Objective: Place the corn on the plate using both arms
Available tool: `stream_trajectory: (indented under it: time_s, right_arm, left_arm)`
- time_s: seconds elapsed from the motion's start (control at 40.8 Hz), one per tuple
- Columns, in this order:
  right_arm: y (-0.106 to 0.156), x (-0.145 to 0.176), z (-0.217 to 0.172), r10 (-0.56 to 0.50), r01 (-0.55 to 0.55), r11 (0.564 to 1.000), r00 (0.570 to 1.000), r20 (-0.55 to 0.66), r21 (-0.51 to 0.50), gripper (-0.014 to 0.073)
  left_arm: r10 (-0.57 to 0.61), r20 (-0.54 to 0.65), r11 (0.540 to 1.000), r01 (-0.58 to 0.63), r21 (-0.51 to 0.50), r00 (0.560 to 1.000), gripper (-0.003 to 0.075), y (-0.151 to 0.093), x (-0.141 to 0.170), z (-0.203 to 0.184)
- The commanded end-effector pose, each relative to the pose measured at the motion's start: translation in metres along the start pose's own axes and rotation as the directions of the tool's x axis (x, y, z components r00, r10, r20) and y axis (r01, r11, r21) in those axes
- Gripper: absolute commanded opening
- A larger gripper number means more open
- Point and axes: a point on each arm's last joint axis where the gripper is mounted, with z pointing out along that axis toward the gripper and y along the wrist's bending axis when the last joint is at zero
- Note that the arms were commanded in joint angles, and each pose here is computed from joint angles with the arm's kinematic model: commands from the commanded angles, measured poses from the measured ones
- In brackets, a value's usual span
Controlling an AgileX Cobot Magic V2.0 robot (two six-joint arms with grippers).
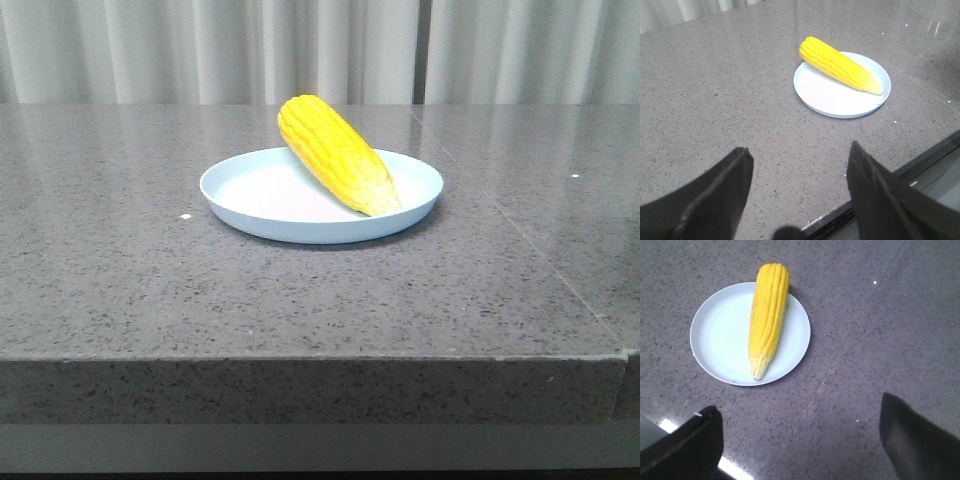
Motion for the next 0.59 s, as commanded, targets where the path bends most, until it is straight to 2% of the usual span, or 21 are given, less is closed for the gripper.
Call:
stream_trajectory:
  time_s: [0.0, 0.343, 0.564]
  right_arm:
    - [0.0, 0.008, -0.019, -0.015, 0.013, 1.0, 0.993, 0.121, 0.013, 0.0655]
    - [0.002, 0.081, -0.04, -0.014, 0.012, 1.0, 0.985, 0.172, 0.014, 0.0655]
    - [0.002, 0.111, -0.045, -0.017, 0.014, 1.0, 0.983, 0.184, 0.018, 0.0655]
  left_arm:
    - [-0.006, 0.098, 1.0, 0.005, 0.004, 0.995, 0.0418, 0.0, -0.013, -0.003]
    - [-0.006, 0.126, 1.0, 0.005, 0.005, 0.992, 0.0418, 0.0, -0.015, -0.004]
    - [-0.006, 0.138, 1.0, 0.005, 0.006, 0.99, 0.0418, 0.0, -0.017, -0.004]
